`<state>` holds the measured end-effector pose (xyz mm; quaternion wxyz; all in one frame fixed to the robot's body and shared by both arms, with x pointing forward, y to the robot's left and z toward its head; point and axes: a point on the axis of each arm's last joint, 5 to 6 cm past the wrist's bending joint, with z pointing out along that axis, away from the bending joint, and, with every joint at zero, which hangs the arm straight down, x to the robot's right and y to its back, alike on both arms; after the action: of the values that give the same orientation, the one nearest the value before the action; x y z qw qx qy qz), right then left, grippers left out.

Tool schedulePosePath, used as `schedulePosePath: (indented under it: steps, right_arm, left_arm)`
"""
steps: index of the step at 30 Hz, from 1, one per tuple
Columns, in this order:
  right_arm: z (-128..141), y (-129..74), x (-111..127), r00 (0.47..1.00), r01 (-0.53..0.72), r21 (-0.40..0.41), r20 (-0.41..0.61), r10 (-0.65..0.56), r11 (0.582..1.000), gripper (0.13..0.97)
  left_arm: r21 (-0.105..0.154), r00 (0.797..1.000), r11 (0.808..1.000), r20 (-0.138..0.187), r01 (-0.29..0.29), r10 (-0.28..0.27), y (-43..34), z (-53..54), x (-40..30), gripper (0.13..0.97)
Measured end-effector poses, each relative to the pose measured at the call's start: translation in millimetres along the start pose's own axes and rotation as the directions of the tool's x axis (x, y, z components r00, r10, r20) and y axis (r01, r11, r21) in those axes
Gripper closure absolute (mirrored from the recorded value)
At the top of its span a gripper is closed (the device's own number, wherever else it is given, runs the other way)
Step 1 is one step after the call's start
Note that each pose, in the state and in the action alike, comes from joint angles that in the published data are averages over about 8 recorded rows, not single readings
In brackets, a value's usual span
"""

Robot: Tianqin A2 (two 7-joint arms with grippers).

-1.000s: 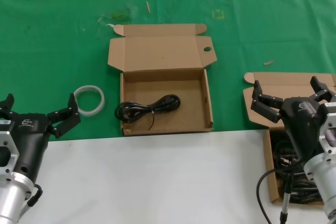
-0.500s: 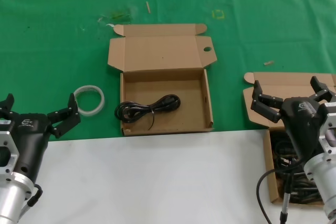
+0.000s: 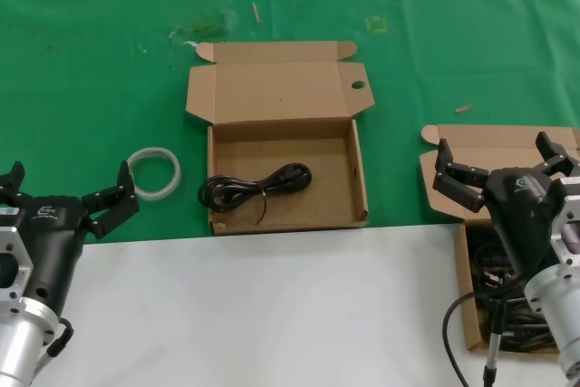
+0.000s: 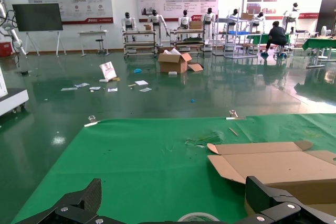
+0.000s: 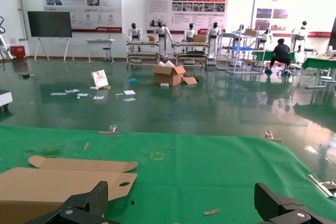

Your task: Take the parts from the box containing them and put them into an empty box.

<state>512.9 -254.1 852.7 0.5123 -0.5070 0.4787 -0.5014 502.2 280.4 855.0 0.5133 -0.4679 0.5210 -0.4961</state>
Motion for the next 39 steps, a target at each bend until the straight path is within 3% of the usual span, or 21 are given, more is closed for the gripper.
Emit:
schedulePosePath:
  steps: [39]
  right_arm:
    - [0.0,0.0,0.0,1.0,0.0,0.0,0.0,0.0,1.0,0.13]
  left_arm:
    - [0.0,1.0,1.0,0.0,0.0,0.0,0.0,0.0,0.0,0.132]
